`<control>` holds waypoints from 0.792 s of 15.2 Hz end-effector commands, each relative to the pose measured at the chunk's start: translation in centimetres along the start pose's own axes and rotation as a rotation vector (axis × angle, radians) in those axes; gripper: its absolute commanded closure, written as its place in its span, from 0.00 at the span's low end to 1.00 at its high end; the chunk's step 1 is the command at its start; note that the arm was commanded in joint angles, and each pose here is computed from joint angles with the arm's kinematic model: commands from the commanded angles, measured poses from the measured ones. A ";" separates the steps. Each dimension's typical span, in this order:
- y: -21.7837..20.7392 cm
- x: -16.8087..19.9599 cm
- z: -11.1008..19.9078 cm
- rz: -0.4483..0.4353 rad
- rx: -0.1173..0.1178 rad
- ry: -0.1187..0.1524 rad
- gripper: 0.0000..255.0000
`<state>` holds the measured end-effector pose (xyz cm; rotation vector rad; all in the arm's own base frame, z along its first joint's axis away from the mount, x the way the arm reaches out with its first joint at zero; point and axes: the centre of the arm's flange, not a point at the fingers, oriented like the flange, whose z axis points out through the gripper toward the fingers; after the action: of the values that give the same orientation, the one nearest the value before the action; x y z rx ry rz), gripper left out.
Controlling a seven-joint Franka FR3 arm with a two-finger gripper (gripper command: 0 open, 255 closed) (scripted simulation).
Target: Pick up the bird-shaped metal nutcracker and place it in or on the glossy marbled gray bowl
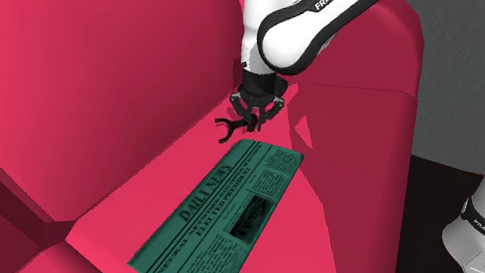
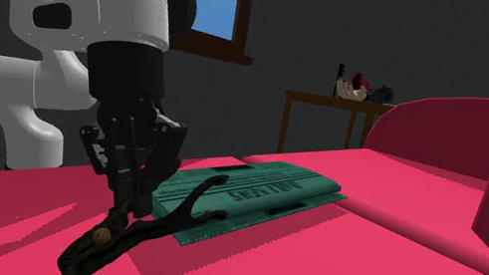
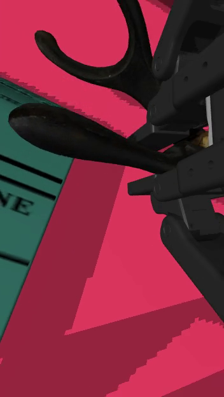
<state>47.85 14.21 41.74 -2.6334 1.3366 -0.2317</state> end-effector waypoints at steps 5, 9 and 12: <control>-0.6 0.2 -3.1 0.000 0.000 0.000 1.00; -1.1 0.3 -5.1 0.000 0.000 0.000 1.00; -1.5 0.4 -6.7 0.000 0.000 0.000 1.00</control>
<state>47.75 14.21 48.10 -2.6332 1.3364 -0.2317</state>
